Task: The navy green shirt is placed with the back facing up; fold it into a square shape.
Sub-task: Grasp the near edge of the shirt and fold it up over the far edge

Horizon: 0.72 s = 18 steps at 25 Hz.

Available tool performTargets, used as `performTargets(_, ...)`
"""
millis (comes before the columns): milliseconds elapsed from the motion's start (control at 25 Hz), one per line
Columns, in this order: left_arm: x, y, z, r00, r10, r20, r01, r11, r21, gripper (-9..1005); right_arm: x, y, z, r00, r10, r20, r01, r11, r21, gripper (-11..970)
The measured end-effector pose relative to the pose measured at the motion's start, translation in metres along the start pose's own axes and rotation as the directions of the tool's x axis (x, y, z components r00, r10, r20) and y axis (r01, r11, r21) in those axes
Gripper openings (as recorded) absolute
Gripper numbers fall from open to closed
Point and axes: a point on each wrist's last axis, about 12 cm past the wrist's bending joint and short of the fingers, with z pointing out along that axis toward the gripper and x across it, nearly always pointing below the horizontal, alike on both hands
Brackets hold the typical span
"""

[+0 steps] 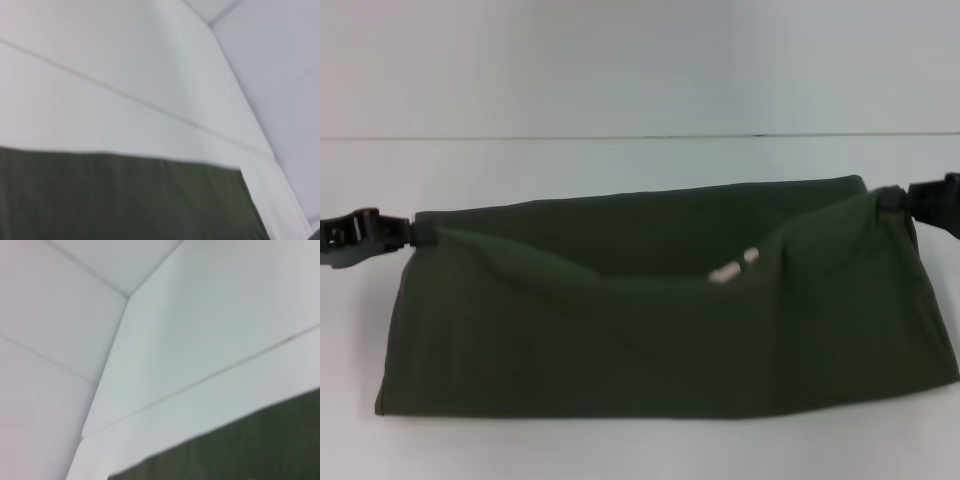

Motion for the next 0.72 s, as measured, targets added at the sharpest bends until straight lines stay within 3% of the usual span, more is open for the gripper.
performTargets(360,0.004,0.021,0.019,0.971,-0.063,0.231,0.079,0.995,-0.06,32,0.002,-0.009,0.04,0.987,-0.068,0.149,0.049,0.991,0.127,41)
performTargets(720,-0.001,0.027,0.032,0.946,-0.04,0.322,0.079,0.991,-0.107,35,0.0,-0.003,0.056,0.962,-0.101,0.254,0.073,0.99,0.117,42)
